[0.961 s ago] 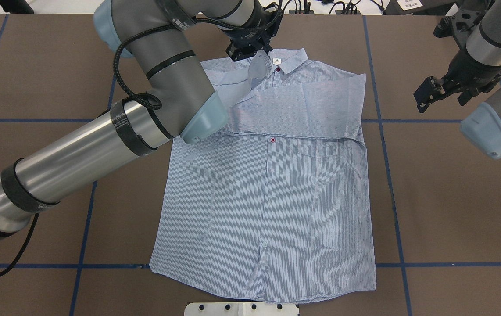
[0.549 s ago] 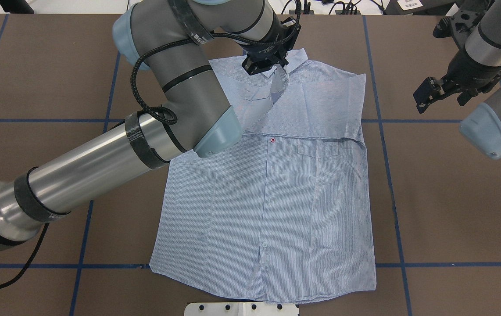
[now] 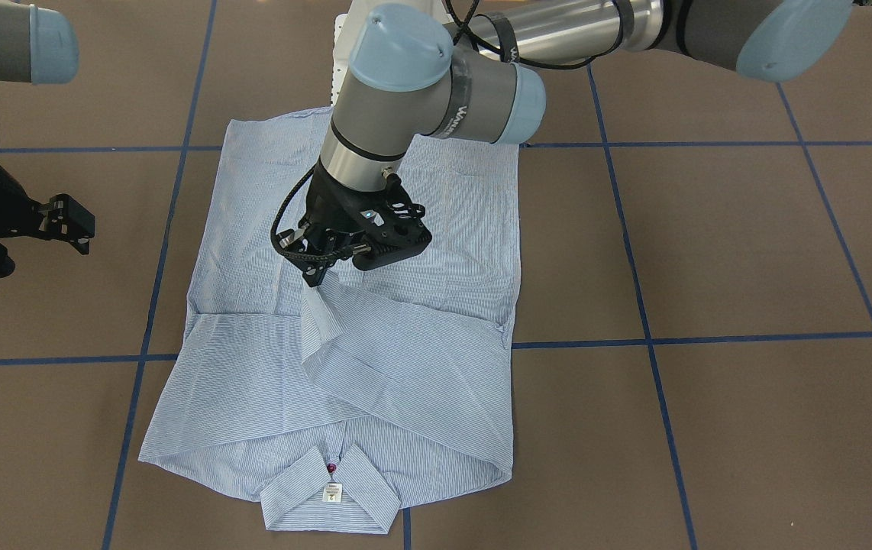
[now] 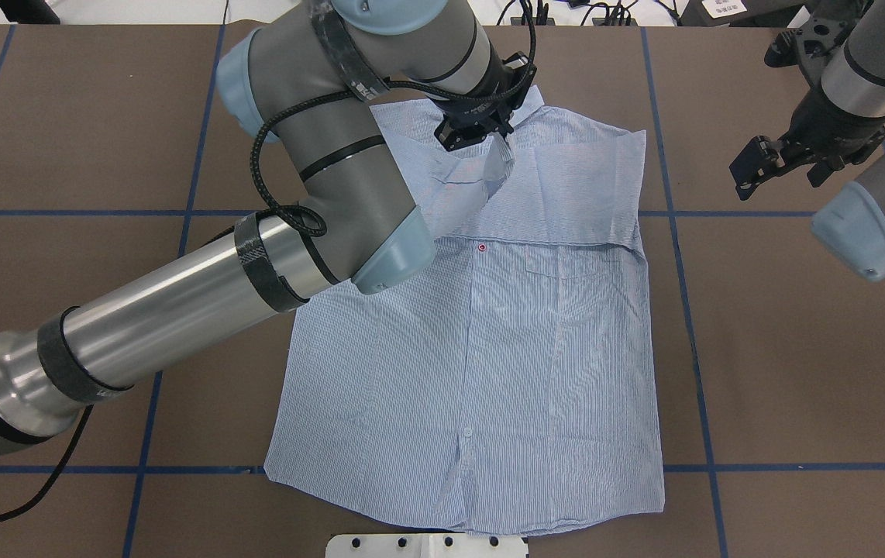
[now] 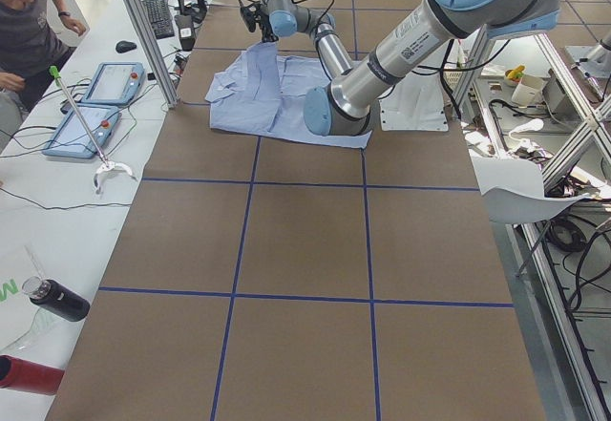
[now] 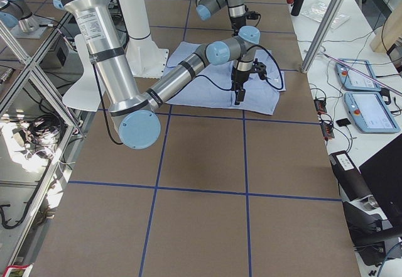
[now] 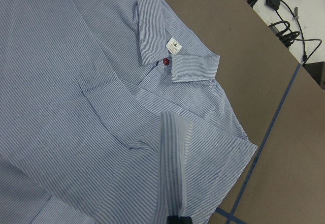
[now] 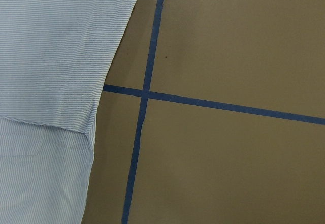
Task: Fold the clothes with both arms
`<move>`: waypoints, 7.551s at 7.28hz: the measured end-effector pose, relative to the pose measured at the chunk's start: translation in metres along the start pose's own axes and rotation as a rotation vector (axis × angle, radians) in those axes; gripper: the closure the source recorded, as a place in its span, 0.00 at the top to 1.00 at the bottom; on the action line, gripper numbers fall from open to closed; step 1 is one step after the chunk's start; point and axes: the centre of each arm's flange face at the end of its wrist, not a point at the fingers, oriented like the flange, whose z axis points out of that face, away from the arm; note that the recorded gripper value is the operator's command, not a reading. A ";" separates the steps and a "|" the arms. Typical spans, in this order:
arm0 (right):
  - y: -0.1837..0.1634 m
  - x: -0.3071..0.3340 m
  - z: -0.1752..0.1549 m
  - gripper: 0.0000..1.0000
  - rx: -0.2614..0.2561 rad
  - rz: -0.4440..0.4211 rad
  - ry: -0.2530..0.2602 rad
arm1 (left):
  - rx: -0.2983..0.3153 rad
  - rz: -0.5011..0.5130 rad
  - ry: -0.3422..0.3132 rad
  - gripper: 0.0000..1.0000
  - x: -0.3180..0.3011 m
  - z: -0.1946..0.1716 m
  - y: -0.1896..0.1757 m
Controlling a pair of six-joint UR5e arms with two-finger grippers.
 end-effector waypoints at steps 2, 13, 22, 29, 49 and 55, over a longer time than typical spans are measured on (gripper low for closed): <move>0.000 -0.002 -0.001 1.00 0.003 -0.002 -0.003 | 0.000 0.059 0.023 0.00 -0.020 0.044 0.067; 0.012 -0.055 -0.002 1.00 0.042 0.055 -0.181 | 0.015 0.322 0.110 0.98 -0.094 -0.024 0.082; 0.262 -0.186 0.141 1.00 0.008 0.271 -0.218 | 0.033 0.364 -0.063 0.99 -0.226 -0.129 0.029; 0.332 -0.178 0.194 0.61 -0.066 0.266 -0.116 | 0.029 0.365 -0.053 0.99 -0.222 -0.130 0.033; 0.326 -0.186 0.169 0.00 -0.065 0.272 -0.170 | 0.037 0.352 -0.111 0.99 -0.236 -0.123 0.026; 0.299 -0.181 0.128 0.00 -0.080 0.315 -0.250 | -0.050 0.340 -0.351 0.97 -0.350 -0.075 0.065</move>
